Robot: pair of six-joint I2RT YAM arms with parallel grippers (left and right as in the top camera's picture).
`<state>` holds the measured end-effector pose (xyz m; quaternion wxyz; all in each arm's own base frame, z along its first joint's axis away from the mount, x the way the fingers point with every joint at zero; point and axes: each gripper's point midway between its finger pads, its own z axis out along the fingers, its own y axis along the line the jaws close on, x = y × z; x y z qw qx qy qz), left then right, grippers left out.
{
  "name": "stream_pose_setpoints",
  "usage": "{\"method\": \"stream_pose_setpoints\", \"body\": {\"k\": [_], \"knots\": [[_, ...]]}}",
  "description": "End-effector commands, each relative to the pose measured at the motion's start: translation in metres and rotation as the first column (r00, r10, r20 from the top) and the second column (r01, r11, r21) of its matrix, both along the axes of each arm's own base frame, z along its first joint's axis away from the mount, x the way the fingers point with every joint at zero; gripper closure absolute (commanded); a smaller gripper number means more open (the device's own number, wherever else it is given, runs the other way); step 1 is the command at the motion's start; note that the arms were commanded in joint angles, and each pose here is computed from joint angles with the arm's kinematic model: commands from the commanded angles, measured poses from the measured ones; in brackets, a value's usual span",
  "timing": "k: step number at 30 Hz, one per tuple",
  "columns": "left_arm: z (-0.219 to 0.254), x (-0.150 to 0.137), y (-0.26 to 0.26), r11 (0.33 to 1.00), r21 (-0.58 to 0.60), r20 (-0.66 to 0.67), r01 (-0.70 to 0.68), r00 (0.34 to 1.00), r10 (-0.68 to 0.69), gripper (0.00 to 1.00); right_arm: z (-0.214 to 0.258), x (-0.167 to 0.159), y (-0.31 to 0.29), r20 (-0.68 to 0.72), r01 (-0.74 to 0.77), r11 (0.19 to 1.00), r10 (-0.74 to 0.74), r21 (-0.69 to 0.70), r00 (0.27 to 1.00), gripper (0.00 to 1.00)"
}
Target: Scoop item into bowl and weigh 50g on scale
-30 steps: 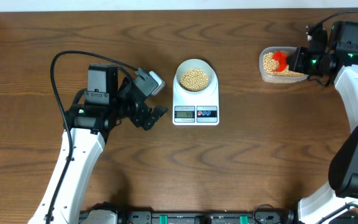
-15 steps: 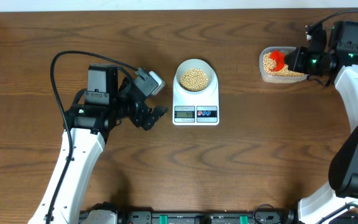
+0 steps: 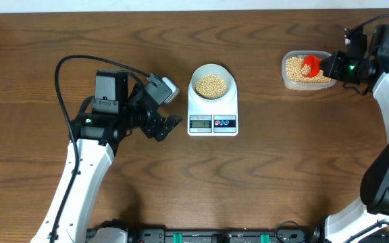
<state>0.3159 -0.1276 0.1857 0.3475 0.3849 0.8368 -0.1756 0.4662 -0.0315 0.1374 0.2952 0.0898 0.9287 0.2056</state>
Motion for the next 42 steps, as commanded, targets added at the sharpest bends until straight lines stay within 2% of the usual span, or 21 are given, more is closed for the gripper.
{"method": "stream_pose_setpoints", "body": {"k": [1, 5, 18, 25, 33, 42], "knots": [[-0.001, -0.003, -0.002, 1.000, -0.015, -0.015, 0.000, 1.000, 0.000, 0.11, 0.015, -0.003, 0.000, 0.035, -0.009, 1.000, 0.010, -0.013, 0.999, 0.99], [-0.001, -0.003, -0.002, 1.000, -0.015, -0.015, 0.000, 1.000, 0.000, 0.10, 0.027, -0.005, 0.003, 0.060, -0.019, 1.000, 0.019, -0.005, 0.998, 0.99], [-0.001, -0.003, -0.002, 1.000, -0.015, -0.015, 0.000, 1.000, 0.000, 0.11, 0.063, -0.009, 0.046, 0.178, -0.194, 0.966, 0.163, 0.171, 0.970, 0.99], [-0.001, -0.003, -0.002, 1.000, -0.015, -0.015, 0.000, 1.000, 0.000, 0.10, 0.069, -0.007, 0.076, 0.212, -0.269, 0.949, 0.232, 0.166, 0.949, 0.99], [-0.001, -0.003, -0.002, 1.000, -0.015, -0.015, 0.000, 1.000, 0.000, 0.11, 0.080, -0.003, 0.129, 0.288, -0.394, 0.910, 0.346, 0.127, 0.893, 0.99], [-0.001, -0.003, -0.002, 1.000, -0.015, -0.015, 0.000, 1.000, 0.000, 0.10, 0.085, -0.013, 0.181, 0.317, -0.498, 0.860, 0.444, 0.112, 0.838, 0.99]]}}
